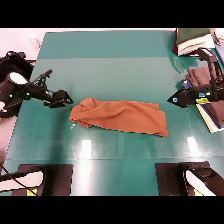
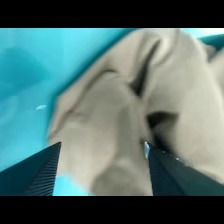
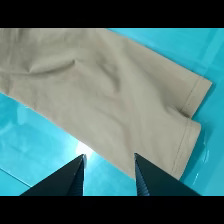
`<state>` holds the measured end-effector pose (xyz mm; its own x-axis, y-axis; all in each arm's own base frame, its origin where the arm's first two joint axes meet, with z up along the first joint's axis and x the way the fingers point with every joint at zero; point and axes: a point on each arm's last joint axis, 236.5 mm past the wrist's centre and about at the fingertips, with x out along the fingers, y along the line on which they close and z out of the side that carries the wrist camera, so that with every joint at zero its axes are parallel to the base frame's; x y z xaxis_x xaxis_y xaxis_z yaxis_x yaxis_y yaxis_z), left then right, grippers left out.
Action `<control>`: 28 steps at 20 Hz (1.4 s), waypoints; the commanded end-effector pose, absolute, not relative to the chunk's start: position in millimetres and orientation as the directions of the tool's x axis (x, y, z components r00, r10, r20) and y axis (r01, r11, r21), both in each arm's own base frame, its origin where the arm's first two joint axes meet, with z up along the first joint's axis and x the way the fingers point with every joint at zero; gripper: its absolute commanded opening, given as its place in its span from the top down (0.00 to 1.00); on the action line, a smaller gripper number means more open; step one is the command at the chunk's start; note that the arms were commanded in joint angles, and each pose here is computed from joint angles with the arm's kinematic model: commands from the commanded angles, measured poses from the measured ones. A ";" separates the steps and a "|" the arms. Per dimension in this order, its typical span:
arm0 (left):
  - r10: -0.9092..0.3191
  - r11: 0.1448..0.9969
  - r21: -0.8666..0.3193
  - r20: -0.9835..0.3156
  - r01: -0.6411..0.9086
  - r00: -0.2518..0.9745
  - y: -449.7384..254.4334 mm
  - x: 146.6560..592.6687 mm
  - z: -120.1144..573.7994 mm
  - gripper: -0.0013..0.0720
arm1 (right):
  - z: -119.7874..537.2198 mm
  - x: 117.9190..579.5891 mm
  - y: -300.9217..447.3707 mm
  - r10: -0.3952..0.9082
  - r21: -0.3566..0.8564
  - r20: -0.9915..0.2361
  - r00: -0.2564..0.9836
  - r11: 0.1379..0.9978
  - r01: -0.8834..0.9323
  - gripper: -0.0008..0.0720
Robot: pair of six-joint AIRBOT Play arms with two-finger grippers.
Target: Fold the shirts.
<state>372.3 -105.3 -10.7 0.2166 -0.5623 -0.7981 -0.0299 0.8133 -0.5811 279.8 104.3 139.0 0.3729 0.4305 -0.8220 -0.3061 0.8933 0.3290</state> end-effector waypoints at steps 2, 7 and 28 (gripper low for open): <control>-0.661 0.667 -0.735 -0.660 -0.122 0.358 -132.0 402.8 2.4 0.13 | 139.7 280.7 104.6 0.431 0.335 -0.819 0.377 0.895 -0.296 0.49; -0.684 0.716 -0.695 -0.716 -0.064 0.138 -177.9 362.1 -34.5 0.13 | 140.2 281.7 104.9 0.431 0.335 -0.817 0.382 0.895 -0.294 0.49; -0.654 0.753 -0.626 -0.679 0.202 0.334 -160.4 430.4 86.3 0.94 | -33.0 317.6 55.4 0.509 0.555 -0.821 0.259 0.819 0.149 0.25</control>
<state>435.4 -166.1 92.0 0.3540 -0.6759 -0.6465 0.1943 0.7293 -0.6561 298.6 46.2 3.3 0.2675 0.4779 -0.8367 0.1019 0.8494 0.5178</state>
